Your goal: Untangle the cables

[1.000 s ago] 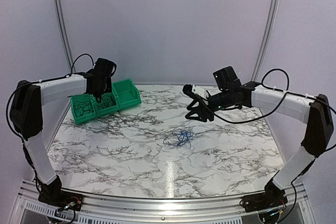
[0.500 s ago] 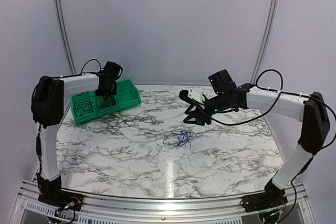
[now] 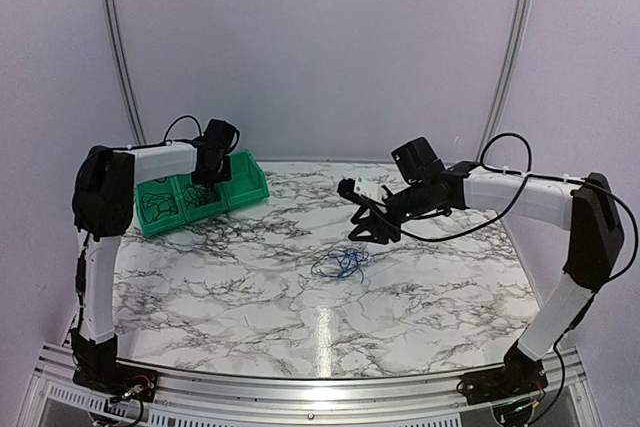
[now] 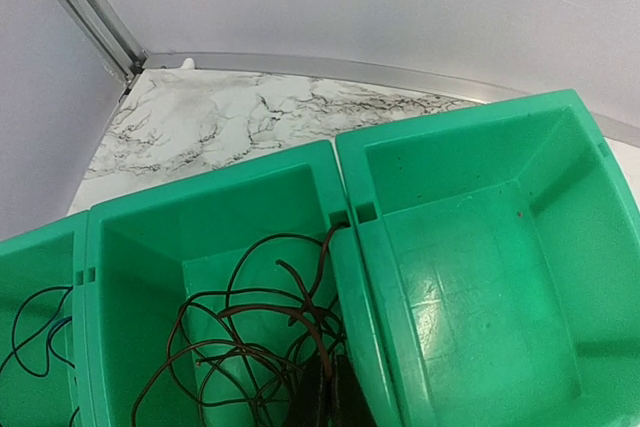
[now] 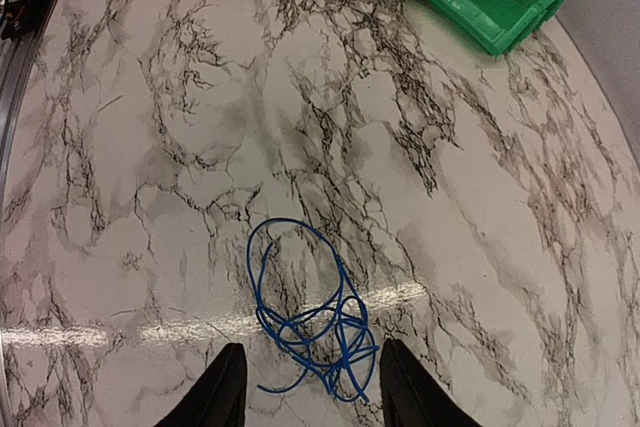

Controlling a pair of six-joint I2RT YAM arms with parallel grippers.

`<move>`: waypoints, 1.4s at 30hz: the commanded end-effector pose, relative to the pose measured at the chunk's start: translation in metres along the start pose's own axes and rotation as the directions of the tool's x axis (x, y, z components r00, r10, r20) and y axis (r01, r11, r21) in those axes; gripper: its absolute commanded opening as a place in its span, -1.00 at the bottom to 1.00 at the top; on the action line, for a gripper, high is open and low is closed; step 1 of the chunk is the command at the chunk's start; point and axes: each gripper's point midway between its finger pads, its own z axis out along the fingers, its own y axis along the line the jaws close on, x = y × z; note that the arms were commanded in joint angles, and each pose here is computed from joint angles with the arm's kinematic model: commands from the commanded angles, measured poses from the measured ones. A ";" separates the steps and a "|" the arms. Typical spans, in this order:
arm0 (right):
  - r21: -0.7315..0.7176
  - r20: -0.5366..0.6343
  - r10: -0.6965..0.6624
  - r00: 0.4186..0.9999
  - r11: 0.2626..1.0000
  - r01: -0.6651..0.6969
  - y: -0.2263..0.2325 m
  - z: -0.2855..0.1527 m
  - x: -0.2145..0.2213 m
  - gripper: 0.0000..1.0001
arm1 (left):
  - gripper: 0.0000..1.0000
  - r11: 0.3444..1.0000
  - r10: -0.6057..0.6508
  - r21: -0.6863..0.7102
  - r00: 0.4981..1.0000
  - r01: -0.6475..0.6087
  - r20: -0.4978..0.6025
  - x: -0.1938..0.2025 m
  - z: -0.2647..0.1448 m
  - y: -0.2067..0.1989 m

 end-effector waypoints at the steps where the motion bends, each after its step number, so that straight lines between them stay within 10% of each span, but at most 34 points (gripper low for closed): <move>1: -0.003 -0.014 -0.013 1.000 1.000 0.013 0.001 0.002 -0.002 -0.08 | -1.00 1.000 -0.027 -0.001 1.000 0.027 -0.001 0.004 0.004 0.008; 15: 0.001 -0.010 -0.029 1.000 1.000 0.029 0.003 0.000 -0.006 -0.08 | -0.93 1.000 -0.001 0.024 1.000 0.000 0.027 -0.009 -0.026 0.025; 19: 0.006 -0.010 -0.030 1.000 1.000 0.030 0.003 -0.001 -0.007 -0.08 | -0.38 0.999 0.018 0.045 0.998 -0.020 0.056 -0.022 -0.046 0.030; 24: 0.009 -0.005 -0.036 0.999 0.999 0.036 0.003 -0.004 -0.009 -0.08 | 0.97 0.999 0.030 0.037 0.996 -0.034 0.085 -0.030 -0.071 0.045; 35: 0.017 -0.002 -0.044 0.999 0.999 0.044 0.003 -0.006 -0.010 -0.08 | 0.98 0.967 0.105 0.234 0.995 -0.102 0.001 -0.022 -0.128 0.039; 42: 0.050 -0.019 -0.048 0.999 0.998 0.049 -0.004 -0.006 -0.007 -0.08 | 0.98 0.663 0.051 0.631 0.865 -0.404 0.500 -0.047 -0.271 -0.021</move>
